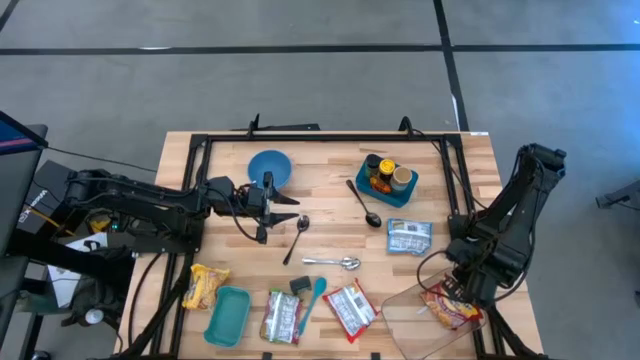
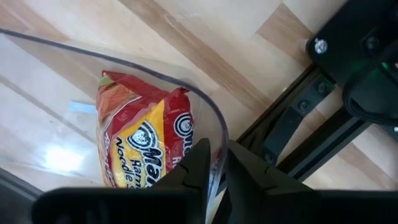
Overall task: Pick & Place Food Item
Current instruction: Adjust the transparent bin
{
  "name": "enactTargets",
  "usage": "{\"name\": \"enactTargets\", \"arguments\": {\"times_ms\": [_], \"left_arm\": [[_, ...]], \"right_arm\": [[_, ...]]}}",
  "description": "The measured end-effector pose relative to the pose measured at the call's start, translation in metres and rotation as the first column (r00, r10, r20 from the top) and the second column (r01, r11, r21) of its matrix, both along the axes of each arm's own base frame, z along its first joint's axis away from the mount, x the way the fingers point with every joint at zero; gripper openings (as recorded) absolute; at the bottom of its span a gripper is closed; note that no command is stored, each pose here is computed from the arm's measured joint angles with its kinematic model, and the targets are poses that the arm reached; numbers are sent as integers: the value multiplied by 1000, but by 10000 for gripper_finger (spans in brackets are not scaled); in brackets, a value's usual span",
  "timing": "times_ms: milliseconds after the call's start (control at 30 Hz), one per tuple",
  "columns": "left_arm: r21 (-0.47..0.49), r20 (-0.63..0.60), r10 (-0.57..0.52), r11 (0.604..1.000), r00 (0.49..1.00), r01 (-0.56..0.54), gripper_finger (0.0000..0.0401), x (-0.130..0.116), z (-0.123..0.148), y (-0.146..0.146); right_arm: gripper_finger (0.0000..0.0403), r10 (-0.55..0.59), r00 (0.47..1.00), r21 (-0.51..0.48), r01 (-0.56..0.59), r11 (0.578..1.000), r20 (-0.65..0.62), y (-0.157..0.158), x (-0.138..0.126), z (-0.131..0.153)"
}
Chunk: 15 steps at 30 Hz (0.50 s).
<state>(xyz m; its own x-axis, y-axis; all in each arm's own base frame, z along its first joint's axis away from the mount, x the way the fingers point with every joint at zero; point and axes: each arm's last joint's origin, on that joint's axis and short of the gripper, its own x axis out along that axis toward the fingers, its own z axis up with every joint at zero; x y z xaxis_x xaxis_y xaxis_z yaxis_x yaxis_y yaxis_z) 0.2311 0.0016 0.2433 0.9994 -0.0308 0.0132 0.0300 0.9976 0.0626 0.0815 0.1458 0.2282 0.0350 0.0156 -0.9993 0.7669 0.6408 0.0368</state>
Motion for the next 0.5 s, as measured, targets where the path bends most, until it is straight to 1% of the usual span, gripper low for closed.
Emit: {"name": "enactTargets", "arguments": {"times_ms": [200, 300, 400, 500], "left_arm": [[0, 0, -1, 1000, 1000, 1, 136, 0, 0, 0], [0, 1, -1, 1000, 1000, 1, 136, 0, 0, 0], [0, 0, -1, 1000, 1000, 1, 136, 0, 0, 0], [0, 0, -1, 1000, 1000, 1, 136, 0, 0, 0]], "right_arm": [[6, 14, 1000, -2, -14, 1000, 9, -3, 6, 0], [11, 3, 1000, -2, -3, 1000, 10, -5, 9, 0], [20, 25, 1000, -6, -24, 1000, 8, -7, 12, 0], [14, 29, 999, -16, -29, 999, 15, -11, 17, 0]]}}
